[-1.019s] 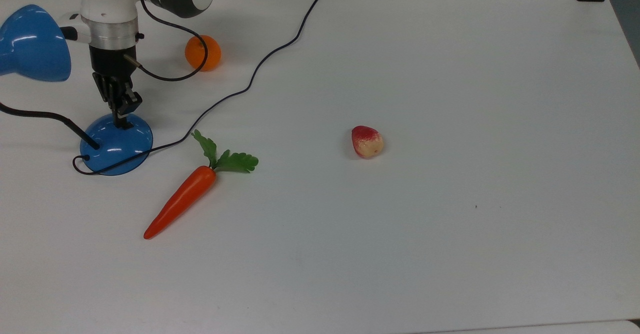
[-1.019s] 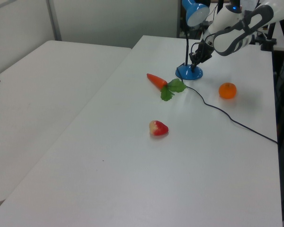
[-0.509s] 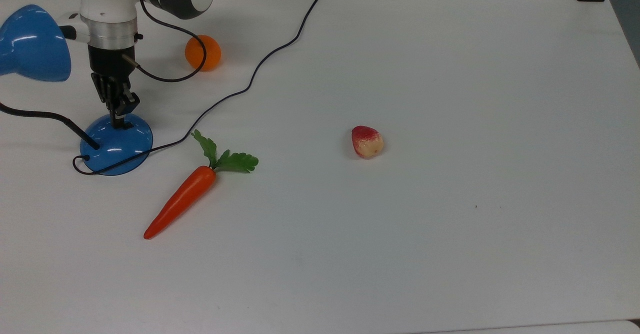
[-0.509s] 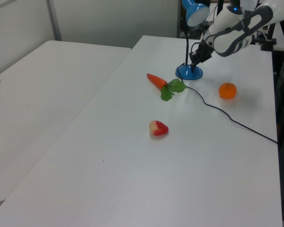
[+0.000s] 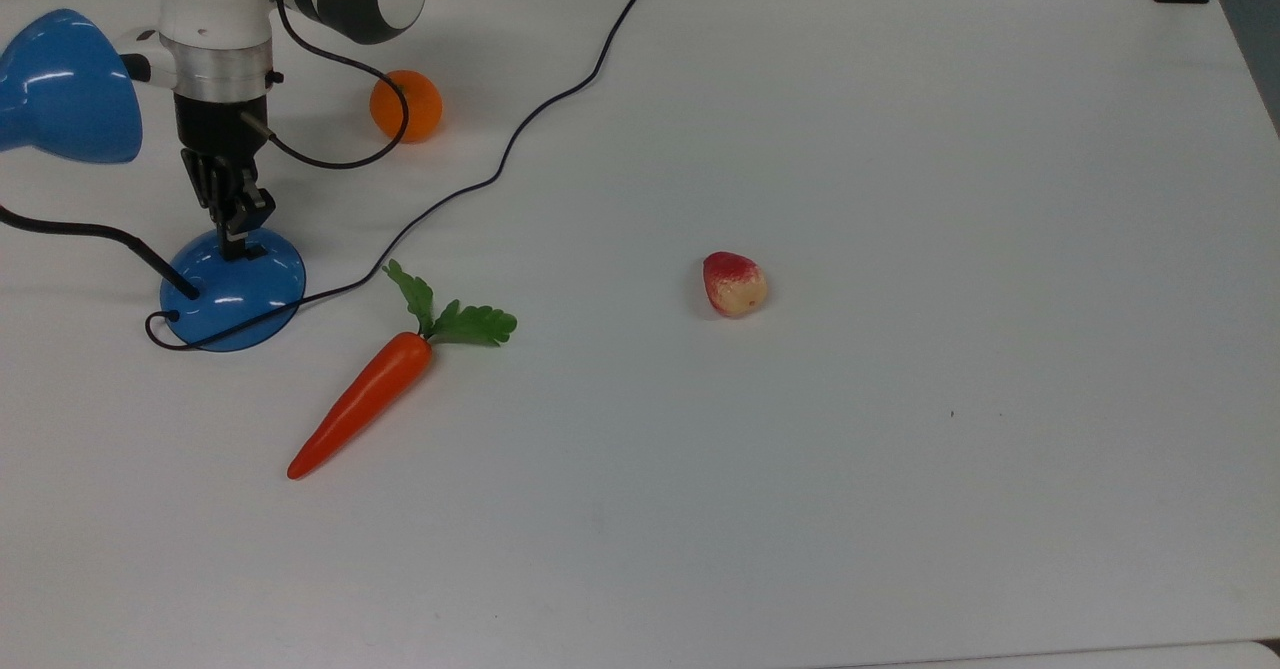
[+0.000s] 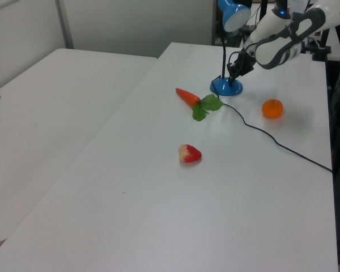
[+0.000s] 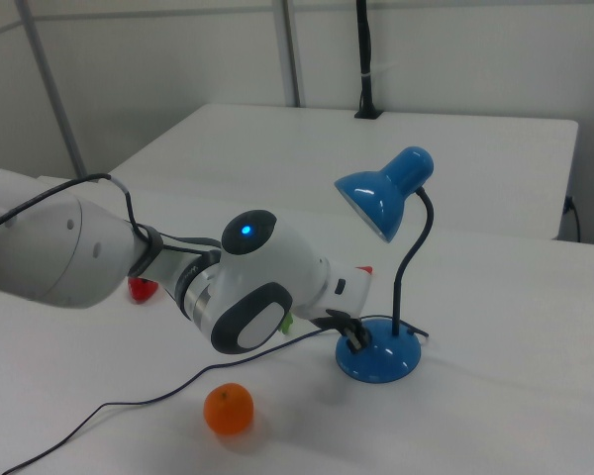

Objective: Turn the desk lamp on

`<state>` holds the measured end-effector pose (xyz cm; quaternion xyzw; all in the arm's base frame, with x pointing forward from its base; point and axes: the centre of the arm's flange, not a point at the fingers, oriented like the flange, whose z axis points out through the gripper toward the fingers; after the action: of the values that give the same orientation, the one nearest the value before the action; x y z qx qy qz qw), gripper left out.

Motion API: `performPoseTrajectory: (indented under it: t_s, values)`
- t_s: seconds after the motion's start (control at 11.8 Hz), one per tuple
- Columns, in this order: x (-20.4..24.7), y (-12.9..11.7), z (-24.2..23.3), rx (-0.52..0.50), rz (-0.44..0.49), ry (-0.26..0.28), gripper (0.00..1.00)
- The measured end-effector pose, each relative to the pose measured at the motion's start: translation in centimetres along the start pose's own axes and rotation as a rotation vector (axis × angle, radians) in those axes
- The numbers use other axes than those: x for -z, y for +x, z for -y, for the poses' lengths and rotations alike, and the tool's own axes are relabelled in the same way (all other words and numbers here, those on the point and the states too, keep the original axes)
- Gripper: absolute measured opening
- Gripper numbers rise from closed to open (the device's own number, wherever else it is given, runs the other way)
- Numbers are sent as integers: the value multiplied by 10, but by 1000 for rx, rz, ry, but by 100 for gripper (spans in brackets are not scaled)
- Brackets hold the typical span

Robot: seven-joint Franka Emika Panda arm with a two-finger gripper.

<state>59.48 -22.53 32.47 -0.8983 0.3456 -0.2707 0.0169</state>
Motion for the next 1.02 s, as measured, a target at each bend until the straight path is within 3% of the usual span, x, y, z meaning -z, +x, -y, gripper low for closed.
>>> performPoseTrajectory:
  t_s: [1.02]
  values:
    - [2, -3, 11, -4, 2, 13, 1]
